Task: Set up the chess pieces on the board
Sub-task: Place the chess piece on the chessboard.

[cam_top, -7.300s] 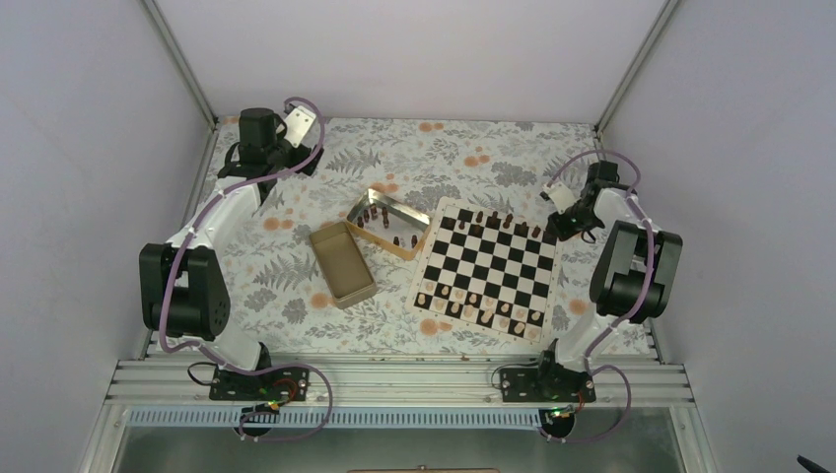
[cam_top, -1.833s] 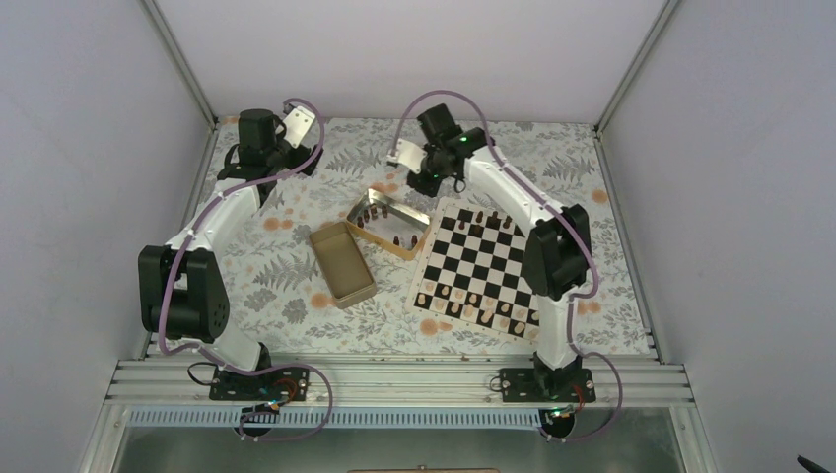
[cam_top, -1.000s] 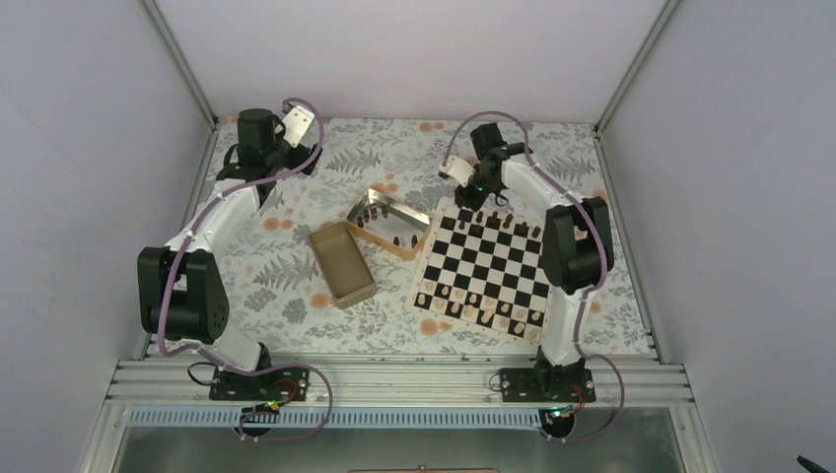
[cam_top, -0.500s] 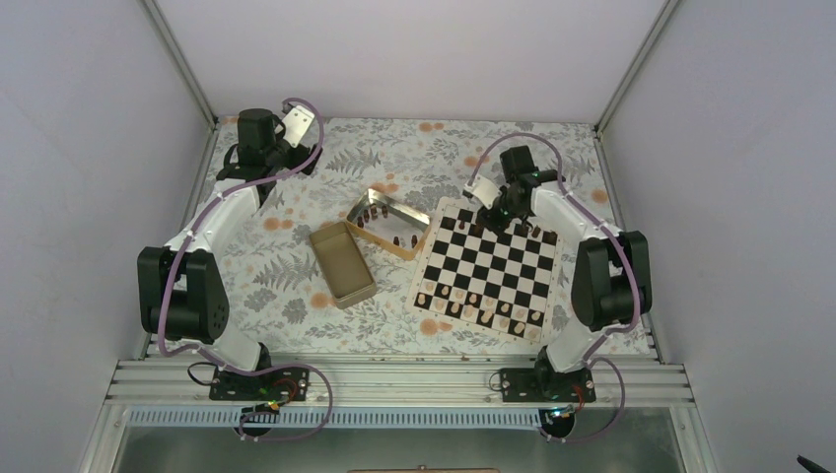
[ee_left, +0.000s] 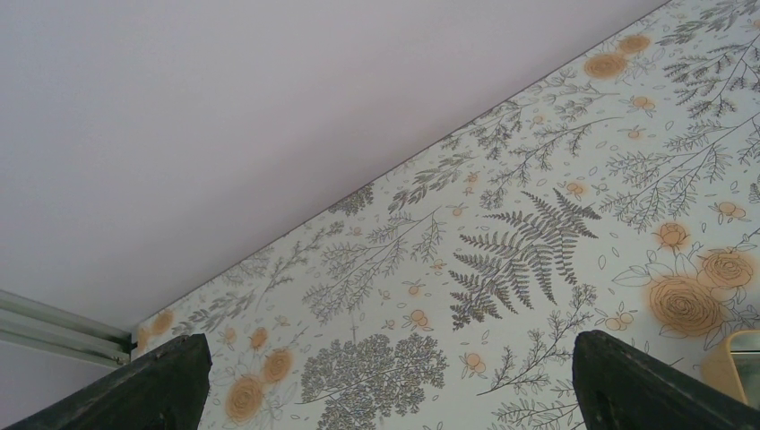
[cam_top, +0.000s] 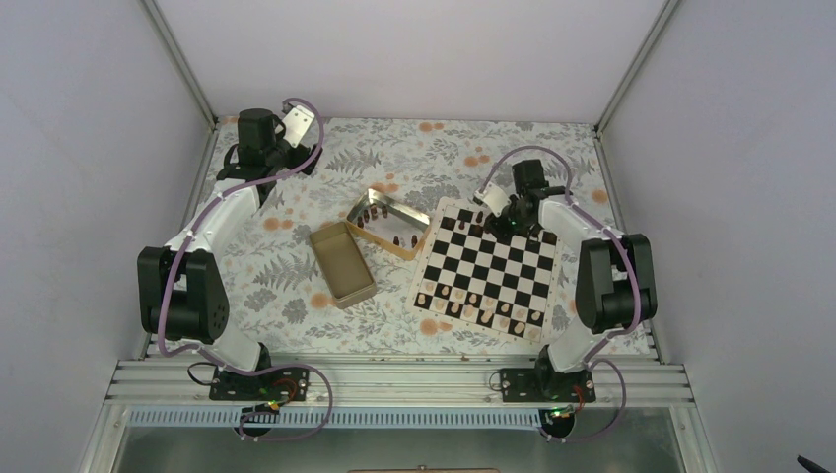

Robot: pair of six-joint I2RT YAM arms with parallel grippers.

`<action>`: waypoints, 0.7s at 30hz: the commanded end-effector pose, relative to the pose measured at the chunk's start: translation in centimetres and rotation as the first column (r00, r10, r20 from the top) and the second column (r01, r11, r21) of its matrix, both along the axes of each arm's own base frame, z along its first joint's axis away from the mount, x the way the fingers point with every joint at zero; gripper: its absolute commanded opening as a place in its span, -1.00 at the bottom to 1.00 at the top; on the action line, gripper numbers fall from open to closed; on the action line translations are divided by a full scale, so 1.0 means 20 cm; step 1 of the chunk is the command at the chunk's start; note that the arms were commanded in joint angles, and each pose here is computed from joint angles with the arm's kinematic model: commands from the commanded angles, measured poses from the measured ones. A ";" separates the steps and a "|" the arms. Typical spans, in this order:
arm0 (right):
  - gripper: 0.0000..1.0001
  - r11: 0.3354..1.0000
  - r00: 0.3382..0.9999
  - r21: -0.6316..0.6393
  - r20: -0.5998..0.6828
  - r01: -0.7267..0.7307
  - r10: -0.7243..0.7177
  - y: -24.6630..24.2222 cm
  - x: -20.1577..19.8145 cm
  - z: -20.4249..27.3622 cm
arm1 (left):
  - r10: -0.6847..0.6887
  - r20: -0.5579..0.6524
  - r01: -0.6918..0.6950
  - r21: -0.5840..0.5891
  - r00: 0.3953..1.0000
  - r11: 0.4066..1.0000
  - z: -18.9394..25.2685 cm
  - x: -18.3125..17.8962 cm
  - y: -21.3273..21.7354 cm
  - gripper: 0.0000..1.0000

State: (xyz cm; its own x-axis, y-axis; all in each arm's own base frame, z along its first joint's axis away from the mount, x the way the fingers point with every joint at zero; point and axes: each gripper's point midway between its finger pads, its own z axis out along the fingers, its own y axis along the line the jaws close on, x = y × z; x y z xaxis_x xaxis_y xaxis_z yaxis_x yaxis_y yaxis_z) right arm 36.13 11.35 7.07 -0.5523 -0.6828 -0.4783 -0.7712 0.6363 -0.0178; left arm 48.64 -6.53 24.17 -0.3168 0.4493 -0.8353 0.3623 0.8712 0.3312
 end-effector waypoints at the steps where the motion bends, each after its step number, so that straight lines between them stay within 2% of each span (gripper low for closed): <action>1: -0.79 0.999 0.998 0.032 0.058 0.016 -0.018 -0.02 0.05 0.05 | -0.001 0.030 0.001 -0.002 1.000 1.000 0.08 0.00 0.00 1.00; 21: -0.79 0.999 1.000 0.035 -0.006 0.030 -0.030 -0.06 0.09 -0.11 | -0.005 0.025 0.005 -0.001 1.000 1.000 0.06 0.00 -0.01 1.00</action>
